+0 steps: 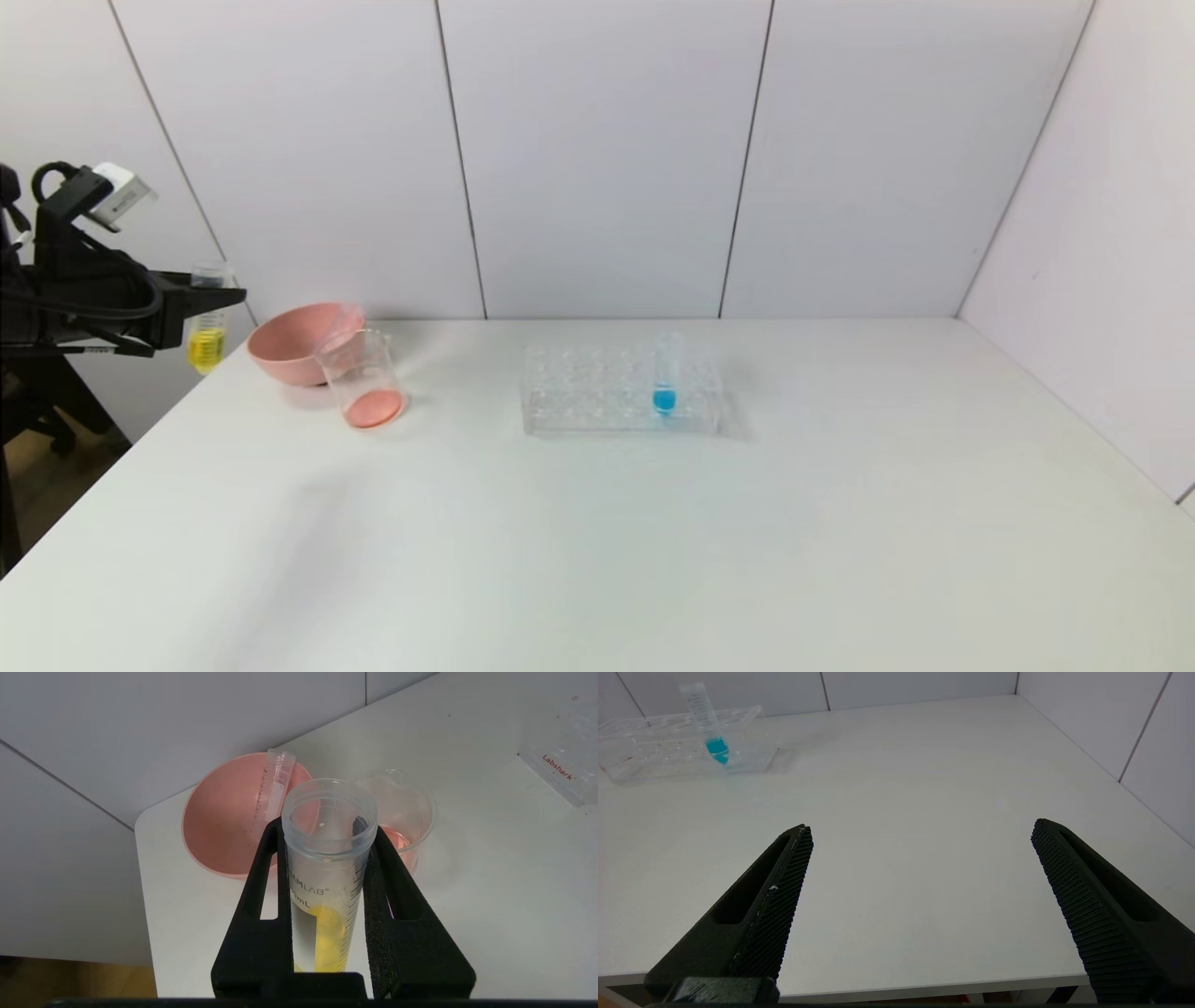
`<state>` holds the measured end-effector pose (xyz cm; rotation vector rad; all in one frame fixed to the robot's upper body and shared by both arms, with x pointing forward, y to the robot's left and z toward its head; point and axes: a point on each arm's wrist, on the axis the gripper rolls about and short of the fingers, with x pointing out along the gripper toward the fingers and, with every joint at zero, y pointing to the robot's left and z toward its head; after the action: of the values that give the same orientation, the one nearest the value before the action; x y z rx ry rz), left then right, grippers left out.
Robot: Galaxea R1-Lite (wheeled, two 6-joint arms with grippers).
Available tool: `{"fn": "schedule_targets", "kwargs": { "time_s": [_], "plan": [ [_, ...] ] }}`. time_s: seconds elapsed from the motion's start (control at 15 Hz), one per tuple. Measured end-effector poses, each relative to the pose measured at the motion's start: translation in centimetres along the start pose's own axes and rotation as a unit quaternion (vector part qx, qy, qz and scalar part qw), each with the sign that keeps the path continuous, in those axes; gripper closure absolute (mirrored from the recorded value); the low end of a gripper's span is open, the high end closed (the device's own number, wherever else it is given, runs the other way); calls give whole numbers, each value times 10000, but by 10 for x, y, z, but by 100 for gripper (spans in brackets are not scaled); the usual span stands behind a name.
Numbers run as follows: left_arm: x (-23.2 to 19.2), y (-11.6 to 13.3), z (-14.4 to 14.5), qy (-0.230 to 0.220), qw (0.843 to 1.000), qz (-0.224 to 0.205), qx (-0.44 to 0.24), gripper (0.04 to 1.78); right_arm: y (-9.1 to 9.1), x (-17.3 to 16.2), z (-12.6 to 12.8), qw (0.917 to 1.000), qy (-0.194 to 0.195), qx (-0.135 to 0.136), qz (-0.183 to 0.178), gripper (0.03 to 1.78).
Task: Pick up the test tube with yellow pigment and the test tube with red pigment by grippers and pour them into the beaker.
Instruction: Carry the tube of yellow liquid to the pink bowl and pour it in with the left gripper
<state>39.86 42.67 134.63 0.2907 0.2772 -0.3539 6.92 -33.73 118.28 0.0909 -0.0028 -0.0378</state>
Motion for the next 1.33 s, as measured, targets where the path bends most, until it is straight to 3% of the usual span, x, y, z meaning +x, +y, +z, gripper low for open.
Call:
{"fn": "schedule_targets", "kwargs": {
  "time_s": [0.2, 0.47, 0.8, 1.33],
  "plan": [
    [24, -2, 6, 510, 9980, -335, 175, 138, 0, 0, 0, 10000, 0, 2, 0, 10],
    [46, -6, 20, 723, 9943, -661, 421, 138, 0, 0, 0, 10000, 1, 0, 2, 10],
    [51, -10, 42, 1438, 9841, -839, 620, 138, 0, 0, 0, 10000, 0, 2, 0, 10],
    [70, -12, 46, 2305, 9609, -900, 1242, 138, 0, 0, 0, 10000, 0, 2, 2, 10]
  ]
}}
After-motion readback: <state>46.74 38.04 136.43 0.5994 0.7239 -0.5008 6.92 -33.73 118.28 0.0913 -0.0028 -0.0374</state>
